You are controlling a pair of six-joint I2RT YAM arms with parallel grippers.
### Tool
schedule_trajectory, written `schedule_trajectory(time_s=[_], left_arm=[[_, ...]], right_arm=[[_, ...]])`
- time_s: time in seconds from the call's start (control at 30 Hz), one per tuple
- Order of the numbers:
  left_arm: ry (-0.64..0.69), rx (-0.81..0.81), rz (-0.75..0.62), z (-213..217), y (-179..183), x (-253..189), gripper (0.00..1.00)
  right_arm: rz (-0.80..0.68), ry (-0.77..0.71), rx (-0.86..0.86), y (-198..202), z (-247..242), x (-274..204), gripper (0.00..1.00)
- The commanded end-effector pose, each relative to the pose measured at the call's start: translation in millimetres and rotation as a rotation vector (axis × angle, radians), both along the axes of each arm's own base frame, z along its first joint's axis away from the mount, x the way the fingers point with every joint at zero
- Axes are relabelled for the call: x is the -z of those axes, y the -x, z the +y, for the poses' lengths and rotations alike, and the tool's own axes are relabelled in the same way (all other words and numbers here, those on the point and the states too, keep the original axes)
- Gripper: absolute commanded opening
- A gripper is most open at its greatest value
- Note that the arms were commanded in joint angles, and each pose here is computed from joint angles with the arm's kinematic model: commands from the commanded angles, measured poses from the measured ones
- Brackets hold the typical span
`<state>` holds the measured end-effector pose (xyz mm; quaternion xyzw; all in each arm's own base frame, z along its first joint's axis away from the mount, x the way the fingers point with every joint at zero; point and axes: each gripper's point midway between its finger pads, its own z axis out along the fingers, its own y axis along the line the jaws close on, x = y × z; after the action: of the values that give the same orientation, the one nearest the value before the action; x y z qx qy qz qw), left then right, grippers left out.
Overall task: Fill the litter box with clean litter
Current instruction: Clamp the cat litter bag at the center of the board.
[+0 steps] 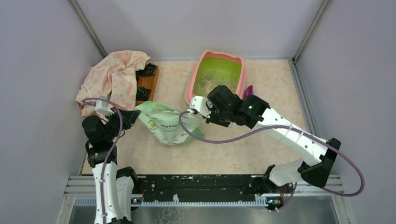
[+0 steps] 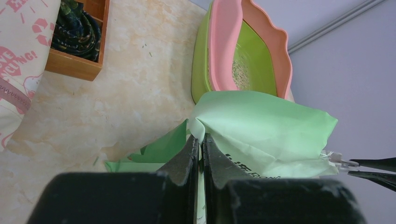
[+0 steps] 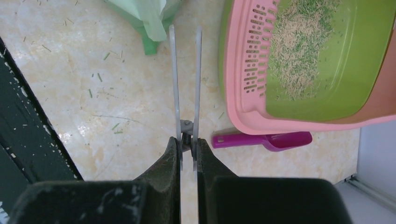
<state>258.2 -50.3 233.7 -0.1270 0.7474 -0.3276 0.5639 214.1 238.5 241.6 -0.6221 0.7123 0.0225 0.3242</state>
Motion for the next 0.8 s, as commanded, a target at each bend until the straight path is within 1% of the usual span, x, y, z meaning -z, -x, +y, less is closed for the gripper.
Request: schedule_trajectory(time_s=[0.0, 0.27, 0.77], left_arm=[[0.012, 0.021, 0.014, -2.8, 2.1, 6.8, 0.09], [0.017, 0.023, 0.008, -3.2, 1.9, 4.2, 0.09], [0.021, 0.030, 0.007, -4.0, 2.0, 4.1, 0.09]], right_arm=[[-0.036, -0.064, 0.028, 9.2, -10.9, -25.4, 0.00], [-0.003, -0.069, 0.009, 18.1, -9.4, -24.7, 0.00], [0.014, -0.073, -0.036, 19.4, 10.5, -21.1, 0.00]])
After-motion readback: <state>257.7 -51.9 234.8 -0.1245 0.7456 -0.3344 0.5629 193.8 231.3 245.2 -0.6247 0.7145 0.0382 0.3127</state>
